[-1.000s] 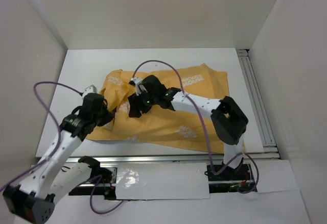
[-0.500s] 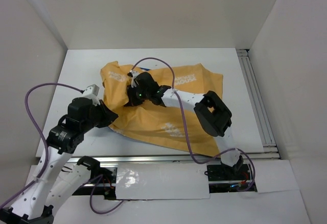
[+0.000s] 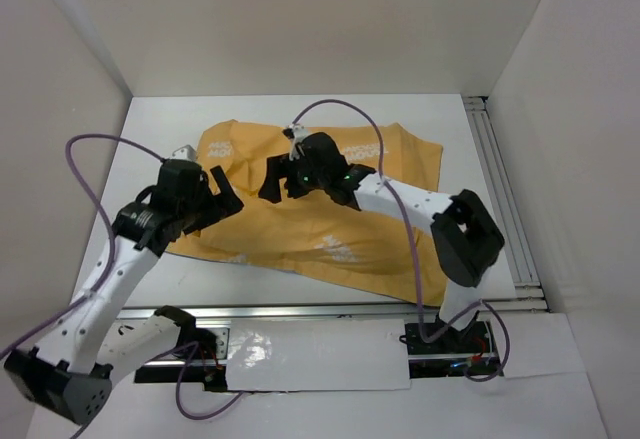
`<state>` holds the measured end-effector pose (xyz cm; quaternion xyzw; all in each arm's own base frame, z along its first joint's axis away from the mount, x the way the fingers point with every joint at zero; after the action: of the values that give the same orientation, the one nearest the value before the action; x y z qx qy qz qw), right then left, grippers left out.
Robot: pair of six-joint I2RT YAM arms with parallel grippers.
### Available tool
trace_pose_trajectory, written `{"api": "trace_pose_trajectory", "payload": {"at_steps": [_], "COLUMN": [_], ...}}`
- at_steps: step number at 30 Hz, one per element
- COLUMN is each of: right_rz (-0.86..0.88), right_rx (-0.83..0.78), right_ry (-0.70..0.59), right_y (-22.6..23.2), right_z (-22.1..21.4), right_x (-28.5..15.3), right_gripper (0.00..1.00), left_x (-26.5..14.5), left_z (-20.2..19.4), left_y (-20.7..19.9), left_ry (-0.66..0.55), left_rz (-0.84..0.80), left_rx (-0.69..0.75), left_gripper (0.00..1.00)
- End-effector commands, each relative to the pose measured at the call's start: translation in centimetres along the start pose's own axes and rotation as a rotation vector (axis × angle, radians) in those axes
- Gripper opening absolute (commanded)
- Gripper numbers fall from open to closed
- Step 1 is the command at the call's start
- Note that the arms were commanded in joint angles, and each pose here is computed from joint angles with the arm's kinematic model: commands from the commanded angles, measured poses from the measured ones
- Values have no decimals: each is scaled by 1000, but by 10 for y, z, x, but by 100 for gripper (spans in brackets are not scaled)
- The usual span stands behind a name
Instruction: Put the pillow into the pillowcase
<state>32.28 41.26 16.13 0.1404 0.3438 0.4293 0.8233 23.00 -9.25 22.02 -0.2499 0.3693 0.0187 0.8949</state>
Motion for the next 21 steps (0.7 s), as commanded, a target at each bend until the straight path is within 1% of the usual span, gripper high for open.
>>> {"api": "trace_pose_trajectory", "payload": {"at_steps": [1, 2, 4, 6, 7, 8, 9, 10, 11, 13, 14, 15, 16, 17, 19, 20, 21], "right_rz": [-198, -259, -359, -459, -506, -589, -643, -672, -731, -787, -815, -859, -888, -921, -961, -972, -997], "right_rx": [-66, -52, -40, 0, 37, 67, 106, 136, 177, 235, 271, 305, 329, 363, 385, 404, 423], "right_ry": [-130, -144, -195, -211, -222, -246, -222, -233, -240, -241, -250, -286, -280, -292, -309, -302, -329], "right_y": [-14, -29, -43, -71, -83, -109, -126, -137, -164, -190, -202, -222, -234, -252, -270, -278, -288], "right_z": [38, 41, 55, 60, 62, 72, 65, 71, 73, 73, 73, 80, 77, 76, 78, 77, 81], "right_x": [-54, -65, -91, -113, -123, -139, -150, -159, -174, -192, -202, -222, -229, -243, -259, -264, -279], "right_gripper": [94, 95, 100, 100, 100, 100, 100, 100, 100, 100, 100, 100, 100, 100, 100, 100, 100], "left_x": [12, 16, 31, 40, 40, 54, 58, 57, 72, 76, 81, 89, 106, 115, 135, 160, 173], "left_z": [28, 33, 49, 69, 86, 90, 102, 119, 125, 149, 153, 161, 164, 177, 187, 190, 197], "left_y": [4, 4, 5, 18, 14, 18, 27, 24, 31, 44, 49, 52, 66, 59, 65, 64, 66], "left_ry": [-71, -81, -80, -103, -127, -99, -103, -124, -112, -150, -148, -154, -125, -127, -93, -51, -46], "left_rz": [129, 151, 208, 283, 282, 311, 333, 322, 350, 394, 409, 404, 426, 372, 347, 333, 321], "left_rx": [-29, -37, -57, -91, -95, -93, -114, -114, -126, -166, -176, -174, -186, -174, -171, -153, -147], "left_gripper": [100, 100, 100, 100, 100, 100, 100, 100, 100, 100, 100, 100, 100, 100, 100, 100, 100]}}
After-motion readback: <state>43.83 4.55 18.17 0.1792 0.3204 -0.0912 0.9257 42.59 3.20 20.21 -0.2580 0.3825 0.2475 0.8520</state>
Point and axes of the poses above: each gripper's point midway between its finger pads, its own x axis out along the fingers, its own y axis along the line the jaws close on, z = x × y, the point moved 1 cm from there along -x, back along the fingers
